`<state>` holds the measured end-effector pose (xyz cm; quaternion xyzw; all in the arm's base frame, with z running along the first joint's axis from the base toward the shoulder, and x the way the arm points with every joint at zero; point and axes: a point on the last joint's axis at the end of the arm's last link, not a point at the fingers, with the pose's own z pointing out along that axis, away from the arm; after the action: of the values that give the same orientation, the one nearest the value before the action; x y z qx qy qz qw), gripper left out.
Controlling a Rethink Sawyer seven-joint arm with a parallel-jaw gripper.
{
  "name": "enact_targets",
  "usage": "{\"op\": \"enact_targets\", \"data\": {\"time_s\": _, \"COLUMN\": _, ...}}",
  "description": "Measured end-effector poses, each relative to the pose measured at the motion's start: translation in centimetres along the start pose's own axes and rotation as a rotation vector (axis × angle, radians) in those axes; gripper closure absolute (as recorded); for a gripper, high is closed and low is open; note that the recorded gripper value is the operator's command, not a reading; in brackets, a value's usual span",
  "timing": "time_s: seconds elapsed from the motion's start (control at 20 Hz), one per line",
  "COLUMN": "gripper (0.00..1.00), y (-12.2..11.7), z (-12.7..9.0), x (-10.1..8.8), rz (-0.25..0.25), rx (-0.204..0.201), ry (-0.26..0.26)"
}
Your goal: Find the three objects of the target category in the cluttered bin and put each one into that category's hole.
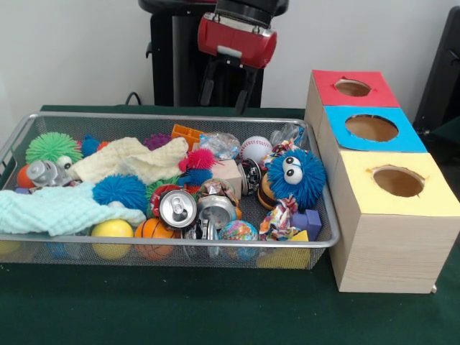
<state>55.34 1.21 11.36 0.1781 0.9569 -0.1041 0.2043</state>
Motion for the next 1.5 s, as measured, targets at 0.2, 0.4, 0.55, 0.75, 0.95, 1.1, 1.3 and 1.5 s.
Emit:
{"op": "enact_targets", "data": {"time_s": 0.2, "gripper": 0.00, "y": 0.6, "z": 0.8, "x": 0.2, "rz": -0.033, "rx": -0.014, "ry": -0.018}}
{"op": "enact_targets", "data": {"time_s": 0.4, "gripper": 0.00, "y": 1.3, "z": 1.9, "x": 0.4, "rz": -0.067, "rx": -0.038, "ry": -0.033}}
{"op": "enact_targets", "data": {"time_s": 0.55, "gripper": 0.00, "y": 1.5, "z": 2.7, "x": 0.3, "rz": -0.076, "rx": -0.049, "ry": -0.034}}
{"op": "enact_targets", "data": {"time_s": 0.75, "gripper": 0.00, "y": 1.6, "z": 3.9, "x": -0.1, "rz": -0.081, "rx": -0.056, "ry": -0.033}}
{"op": "enact_targets", "data": {"time_s": 0.95, "gripper": 0.00, "y": 2.0, "z": 5.5, "x": -0.4, "rz": -0.088, "rx": -0.057, "ry": -0.040}}
{"op": "enact_targets", "data": {"time_s": 1.1, "gripper": 0.00, "y": 2.5, "z": 6.9, "x": -0.5, "rz": -0.095, "rx": -0.058, "ry": -0.049}}
{"op": "enact_targets", "data": {"time_s": 1.3, "gripper": 0.00, "y": 2.3, "z": 8.0, "x": -0.3, "rz": -0.096, "rx": -0.054, "ry": -0.046}}
{"op": "enact_targets", "data": {"time_s": 1.5, "gripper": 0.00, "y": 1.7, "z": 8.2, "x": -0.7, "rz": -0.088, "rx": -0.050, "ry": -0.047}}
